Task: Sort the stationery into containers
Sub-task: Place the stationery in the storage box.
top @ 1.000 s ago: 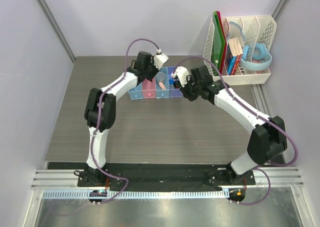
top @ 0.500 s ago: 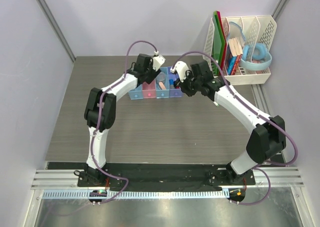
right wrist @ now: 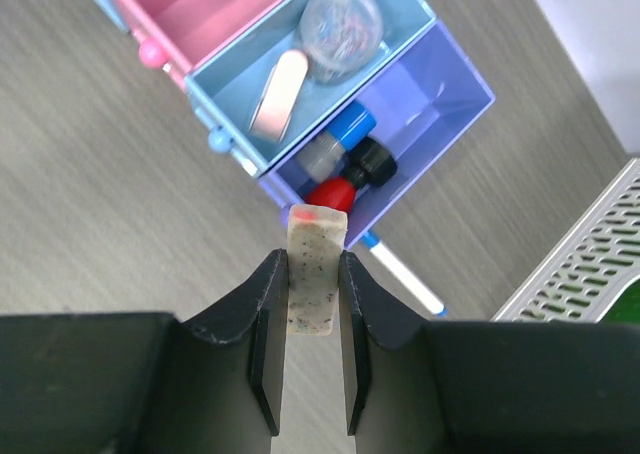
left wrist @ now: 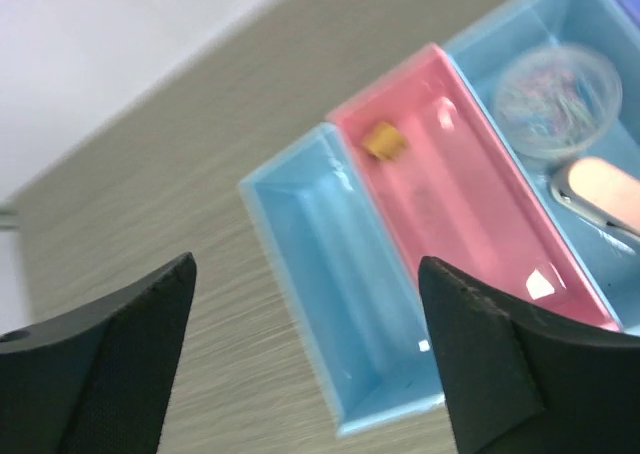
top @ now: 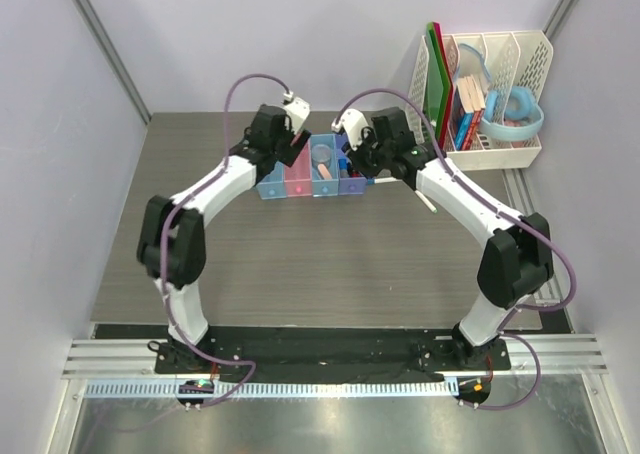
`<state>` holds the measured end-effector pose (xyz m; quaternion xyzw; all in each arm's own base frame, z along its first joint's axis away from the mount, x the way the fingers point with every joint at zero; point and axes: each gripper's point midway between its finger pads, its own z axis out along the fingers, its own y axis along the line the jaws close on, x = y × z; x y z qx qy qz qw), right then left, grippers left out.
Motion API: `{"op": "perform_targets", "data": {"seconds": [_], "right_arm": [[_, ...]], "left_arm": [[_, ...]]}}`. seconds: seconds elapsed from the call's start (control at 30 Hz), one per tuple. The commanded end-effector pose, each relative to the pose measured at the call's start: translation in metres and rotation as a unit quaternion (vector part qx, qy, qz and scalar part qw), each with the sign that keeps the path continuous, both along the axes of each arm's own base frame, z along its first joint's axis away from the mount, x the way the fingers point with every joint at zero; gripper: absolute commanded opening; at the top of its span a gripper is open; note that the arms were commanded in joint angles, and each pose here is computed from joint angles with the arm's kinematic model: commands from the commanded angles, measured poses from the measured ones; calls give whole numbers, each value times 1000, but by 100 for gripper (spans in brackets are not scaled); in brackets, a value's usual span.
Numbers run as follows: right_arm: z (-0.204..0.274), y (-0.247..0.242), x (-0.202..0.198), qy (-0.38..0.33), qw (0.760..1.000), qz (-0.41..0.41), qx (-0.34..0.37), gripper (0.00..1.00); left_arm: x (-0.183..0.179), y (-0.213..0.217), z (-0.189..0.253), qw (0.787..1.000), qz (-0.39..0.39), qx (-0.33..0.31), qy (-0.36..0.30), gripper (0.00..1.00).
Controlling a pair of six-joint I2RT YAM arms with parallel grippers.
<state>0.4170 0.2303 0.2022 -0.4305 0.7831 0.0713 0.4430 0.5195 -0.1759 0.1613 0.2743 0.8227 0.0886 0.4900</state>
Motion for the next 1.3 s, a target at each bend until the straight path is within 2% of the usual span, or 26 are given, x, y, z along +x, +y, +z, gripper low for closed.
{"op": "perform_targets", "data": {"seconds": [0.0, 0.03, 0.17, 0.23, 0.27, 0.3, 0.37, 0.4, 0.5, 0.53, 0.6, 0.67, 0.73, 0.9, 1.07, 1.27], "right_arm": [[33, 15, 34, -66, 997, -14, 38, 8], [29, 17, 39, -67, 997, -16, 38, 8], [21, 31, 58, -70, 996, -18, 52, 8], [25, 40, 67, -75, 995, -14, 62, 8], [11, 44, 73, -62, 996, -15, 59, 9], [11, 49, 76, -63, 996, -14, 61, 8], [4, 60, 85, -61, 996, -10, 64, 8], [5, 64, 89, -69, 995, -12, 65, 8], [15, 82, 95, -92, 993, 3, 72, 8], [18, 90, 94, -95, 993, 12, 75, 9], [23, 101, 99, -102, 991, 19, 86, 9], [25, 110, 103, -103, 989, 27, 101, 9], [23, 119, 107, -103, 987, 31, 116, 9], [-3, 141, 109, -87, 987, 46, 124, 9], [-38, 146, 109, -68, 989, 57, 114, 9], [-52, 155, 112, -61, 990, 60, 117, 10]], "left_arm": [[-13, 29, 127, 985, 69, -60, -149, 94], [-23, 38, 136, 985, 77, -52, -149, 95], [-52, 66, 123, 988, 108, 2, -112, 100], [-71, 80, 97, 990, 110, 44, -78, 100], [-82, 90, 106, 988, 118, 53, -88, 100], [-95, 97, 82, 988, 116, 72, -66, 100], [-117, 108, 86, 988, 112, 77, -72, 100], [-129, 114, 69, 989, 108, 86, -56, 100], [-160, 126, 62, 990, 102, 84, -43, 100], [-170, 131, 55, 991, 101, 88, -21, 100], [-181, 143, 51, 993, 104, 57, 14, 100], [-198, 161, 35, 989, 121, 72, 49, 100], [-206, 175, 43, 987, 140, 78, 24, 100], [-222, 193, 44, 986, 159, 55, 14, 100], [-225, 194, 51, 986, 163, 37, -2, 100], [-225, 189, 57, 987, 159, 17, -9, 100]]}}
